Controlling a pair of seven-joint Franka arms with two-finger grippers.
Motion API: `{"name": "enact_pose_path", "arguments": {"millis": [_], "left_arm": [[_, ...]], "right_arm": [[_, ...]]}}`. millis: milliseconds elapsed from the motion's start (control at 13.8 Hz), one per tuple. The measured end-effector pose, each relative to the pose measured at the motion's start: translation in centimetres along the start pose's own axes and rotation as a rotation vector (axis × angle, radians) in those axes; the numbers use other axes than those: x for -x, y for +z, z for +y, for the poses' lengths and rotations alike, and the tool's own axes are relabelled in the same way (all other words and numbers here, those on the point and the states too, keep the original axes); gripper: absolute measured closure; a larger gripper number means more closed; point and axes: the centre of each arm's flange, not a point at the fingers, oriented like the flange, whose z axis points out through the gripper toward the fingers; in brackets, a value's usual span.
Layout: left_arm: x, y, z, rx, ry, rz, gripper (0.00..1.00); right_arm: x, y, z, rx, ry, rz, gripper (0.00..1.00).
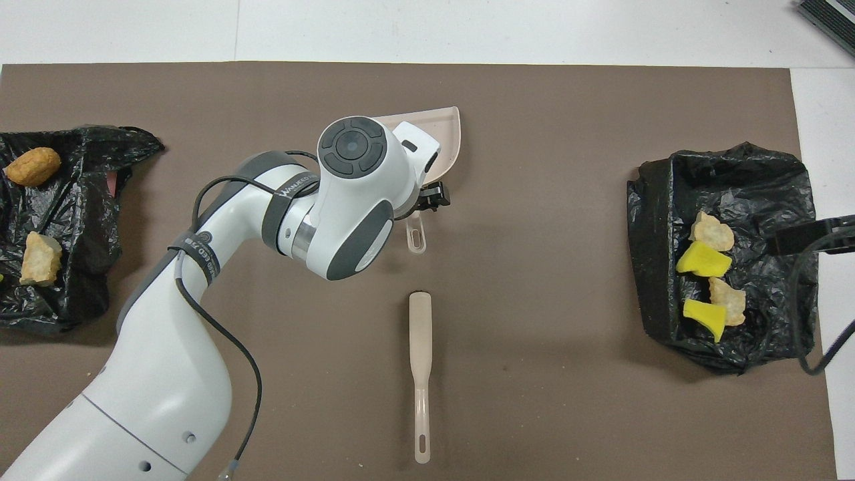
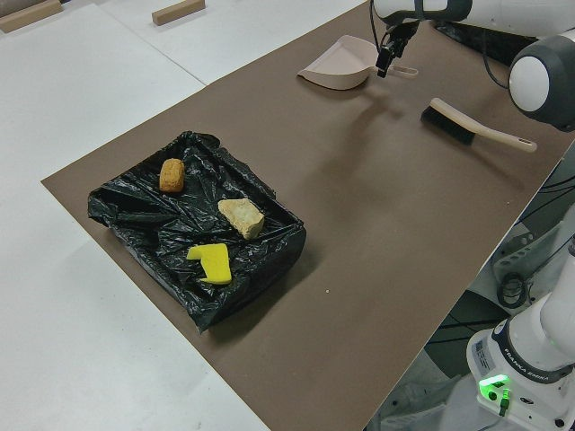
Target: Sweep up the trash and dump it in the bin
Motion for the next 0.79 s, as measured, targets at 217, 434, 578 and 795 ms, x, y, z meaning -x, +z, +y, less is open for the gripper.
{"name": "enact_pose_path", "arguments": {"millis": [217,434,578,795], "left_arm": [[-0.5,-4.6,-4.6,-0.063,0.093,-0.017,0.0],[-0.8,-11.2,-11.4,-0.128,0.196,-0.031,0.0],[-0.9,-16.6,-16.3,-0.162,0.221,-0.017,0.0],[-0.1,-24.2,-23.2,-0.187,0.246,0.012,0.0]], "right_arm": [[0.1,-0.2,0.5,-0.001,0.009,0.002,0.0],[0.1,-0.2,0.3,-0.001,0.006,0.002,0.0],[0.1,-0.2,0.3,-0.001,0.006,0.002,0.0],[0.1,-0.2,0.3,-0.001,0.005,0.002,0.0]]}}
